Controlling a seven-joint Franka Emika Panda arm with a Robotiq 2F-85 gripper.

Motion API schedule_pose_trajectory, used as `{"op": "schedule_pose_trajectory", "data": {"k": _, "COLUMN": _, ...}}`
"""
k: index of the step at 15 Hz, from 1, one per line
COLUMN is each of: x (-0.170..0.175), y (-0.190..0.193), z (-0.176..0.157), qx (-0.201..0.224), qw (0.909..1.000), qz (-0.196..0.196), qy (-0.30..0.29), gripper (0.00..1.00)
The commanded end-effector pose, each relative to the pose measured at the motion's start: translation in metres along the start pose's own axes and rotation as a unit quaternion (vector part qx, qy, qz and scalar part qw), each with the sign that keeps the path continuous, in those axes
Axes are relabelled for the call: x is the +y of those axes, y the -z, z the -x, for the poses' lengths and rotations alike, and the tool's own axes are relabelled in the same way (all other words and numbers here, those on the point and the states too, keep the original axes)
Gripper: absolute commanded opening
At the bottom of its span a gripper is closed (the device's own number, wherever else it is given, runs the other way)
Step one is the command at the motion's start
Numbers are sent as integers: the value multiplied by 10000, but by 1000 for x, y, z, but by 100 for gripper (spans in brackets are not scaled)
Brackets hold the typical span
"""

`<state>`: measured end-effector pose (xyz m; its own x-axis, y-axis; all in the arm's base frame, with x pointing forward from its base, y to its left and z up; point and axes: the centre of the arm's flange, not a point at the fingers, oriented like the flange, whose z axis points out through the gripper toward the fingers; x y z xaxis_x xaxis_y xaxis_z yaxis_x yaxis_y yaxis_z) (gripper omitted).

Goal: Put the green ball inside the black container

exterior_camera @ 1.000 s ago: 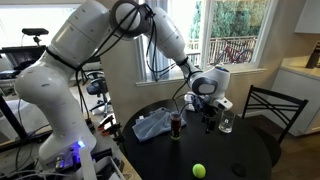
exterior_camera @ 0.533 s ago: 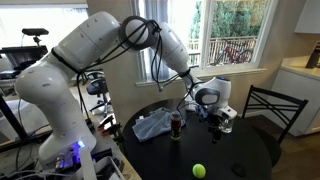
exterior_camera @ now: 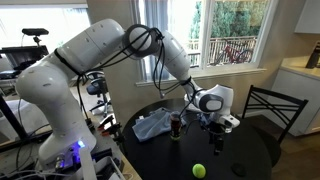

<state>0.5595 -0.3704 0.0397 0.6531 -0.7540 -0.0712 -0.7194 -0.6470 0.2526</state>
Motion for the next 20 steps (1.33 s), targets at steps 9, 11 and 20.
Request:
{"op": "schedule_pose_trajectory", "data": {"k": 9, "x": -4, "y": -15, "z": -1, "qx": -86, "qw": 9999, "qz": -127, "qy": -17, "gripper": 100}}
{"op": "schedule_pose_trajectory", "data": {"k": 11, "x": -10, "y": -38, "z": 4, "qx": -350, "qw": 9992, "qz": -146, "qy": -100, "gripper": 100}}
{"op": "schedule_pose_trajectory", "data": {"k": 20, "x": -20, "y": -102, "z": 15, "qx": -798, "qw": 9963, "qz": 272, "qy": -174, "gripper": 100}}
